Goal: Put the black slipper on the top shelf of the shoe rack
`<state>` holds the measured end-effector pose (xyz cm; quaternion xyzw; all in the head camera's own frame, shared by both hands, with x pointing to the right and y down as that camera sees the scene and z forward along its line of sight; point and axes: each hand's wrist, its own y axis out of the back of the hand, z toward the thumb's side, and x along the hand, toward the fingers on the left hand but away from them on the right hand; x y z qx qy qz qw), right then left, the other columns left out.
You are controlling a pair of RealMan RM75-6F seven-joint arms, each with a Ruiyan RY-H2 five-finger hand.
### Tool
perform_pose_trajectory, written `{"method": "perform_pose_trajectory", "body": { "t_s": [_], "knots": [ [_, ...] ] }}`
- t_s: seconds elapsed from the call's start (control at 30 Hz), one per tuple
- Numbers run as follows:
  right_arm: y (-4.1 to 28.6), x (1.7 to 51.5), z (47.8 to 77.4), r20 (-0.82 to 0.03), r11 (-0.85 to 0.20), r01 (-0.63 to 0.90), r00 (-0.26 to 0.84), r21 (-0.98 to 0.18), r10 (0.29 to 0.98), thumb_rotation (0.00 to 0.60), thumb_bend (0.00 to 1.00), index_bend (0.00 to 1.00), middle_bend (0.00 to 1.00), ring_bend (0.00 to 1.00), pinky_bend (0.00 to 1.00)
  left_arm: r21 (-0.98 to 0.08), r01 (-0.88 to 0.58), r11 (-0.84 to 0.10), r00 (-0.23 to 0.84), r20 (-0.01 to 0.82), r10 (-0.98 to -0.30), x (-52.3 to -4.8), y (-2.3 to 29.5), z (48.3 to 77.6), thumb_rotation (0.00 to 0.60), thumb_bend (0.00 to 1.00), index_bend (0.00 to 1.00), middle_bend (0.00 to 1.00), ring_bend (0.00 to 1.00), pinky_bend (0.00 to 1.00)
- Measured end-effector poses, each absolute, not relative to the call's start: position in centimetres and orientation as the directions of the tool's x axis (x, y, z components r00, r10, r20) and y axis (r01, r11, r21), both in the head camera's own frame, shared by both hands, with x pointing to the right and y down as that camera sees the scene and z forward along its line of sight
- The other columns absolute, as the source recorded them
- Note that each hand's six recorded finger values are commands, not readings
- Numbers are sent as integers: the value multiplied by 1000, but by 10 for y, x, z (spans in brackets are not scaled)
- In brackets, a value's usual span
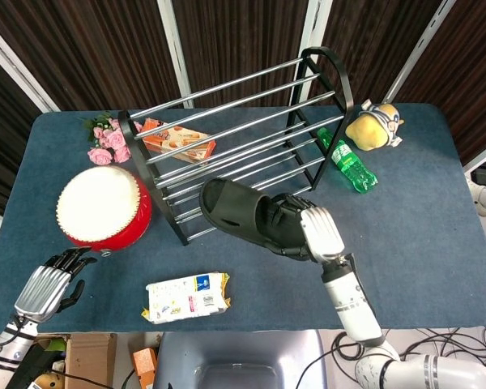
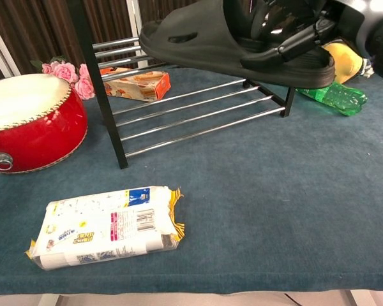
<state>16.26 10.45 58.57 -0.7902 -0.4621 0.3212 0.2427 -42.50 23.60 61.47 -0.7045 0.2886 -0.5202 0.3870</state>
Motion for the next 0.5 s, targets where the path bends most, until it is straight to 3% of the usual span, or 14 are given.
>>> {"method": "perform_pose_trajectory", "body": {
  "t_s": [0.5],
  "knots": [
    [30,141,604,-211,-284,540,195,-792,958,600,347,587,571,664,938,-840,14,-543,292,523,-801,-423,237,619,600,561,297,175,166,345]
  ]
}}
